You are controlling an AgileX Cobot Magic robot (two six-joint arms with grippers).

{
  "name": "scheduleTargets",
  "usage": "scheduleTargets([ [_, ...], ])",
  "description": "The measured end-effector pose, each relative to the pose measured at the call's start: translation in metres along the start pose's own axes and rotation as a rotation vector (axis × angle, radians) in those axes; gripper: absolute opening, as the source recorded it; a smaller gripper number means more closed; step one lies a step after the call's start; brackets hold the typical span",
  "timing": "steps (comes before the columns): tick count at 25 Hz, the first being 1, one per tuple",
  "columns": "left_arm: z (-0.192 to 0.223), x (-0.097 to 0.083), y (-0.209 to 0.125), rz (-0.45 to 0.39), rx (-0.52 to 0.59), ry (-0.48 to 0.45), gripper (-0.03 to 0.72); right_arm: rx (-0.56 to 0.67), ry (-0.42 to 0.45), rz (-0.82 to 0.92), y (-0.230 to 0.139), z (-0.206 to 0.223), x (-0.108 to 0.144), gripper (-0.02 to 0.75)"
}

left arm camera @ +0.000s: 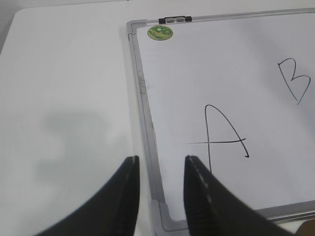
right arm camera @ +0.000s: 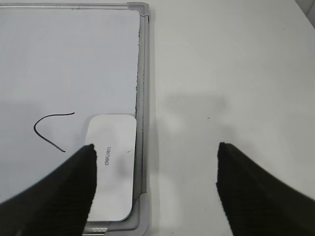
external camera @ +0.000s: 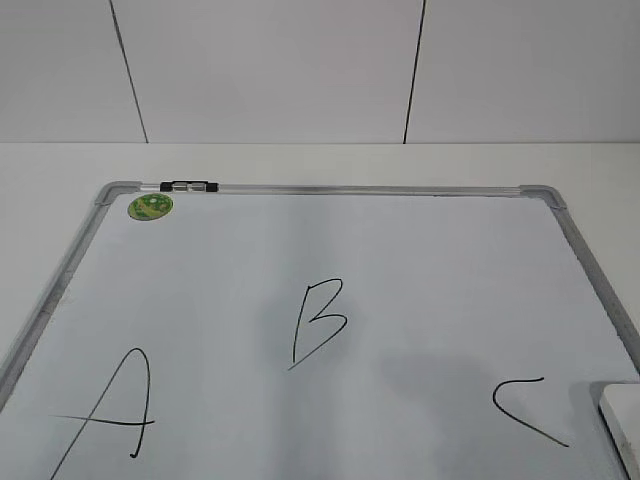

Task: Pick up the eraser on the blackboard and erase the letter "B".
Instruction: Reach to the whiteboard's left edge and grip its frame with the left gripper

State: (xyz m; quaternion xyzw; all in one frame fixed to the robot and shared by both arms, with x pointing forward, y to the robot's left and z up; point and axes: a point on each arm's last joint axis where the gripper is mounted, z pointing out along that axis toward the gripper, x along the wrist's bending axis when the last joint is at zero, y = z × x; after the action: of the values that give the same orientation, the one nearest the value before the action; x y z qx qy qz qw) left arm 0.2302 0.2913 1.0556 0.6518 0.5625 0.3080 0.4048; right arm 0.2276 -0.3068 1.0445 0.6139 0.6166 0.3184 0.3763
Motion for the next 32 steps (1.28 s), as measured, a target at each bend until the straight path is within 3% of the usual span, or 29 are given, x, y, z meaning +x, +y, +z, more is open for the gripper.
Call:
scheduleTargets([
  [22, 0.000, 0.000, 0.000, -0.002, 0.000, -0.005, 0.235, 0.015, 0.001, 0.002, 0.001, -0.004, 0.000, 0.585],
  [32, 0.000, -0.004, 0.001, -0.023, -0.009, -0.045, 0.235, 0.188, 0.005, 0.122, 0.035, -0.005, 0.000, 0.585],
])
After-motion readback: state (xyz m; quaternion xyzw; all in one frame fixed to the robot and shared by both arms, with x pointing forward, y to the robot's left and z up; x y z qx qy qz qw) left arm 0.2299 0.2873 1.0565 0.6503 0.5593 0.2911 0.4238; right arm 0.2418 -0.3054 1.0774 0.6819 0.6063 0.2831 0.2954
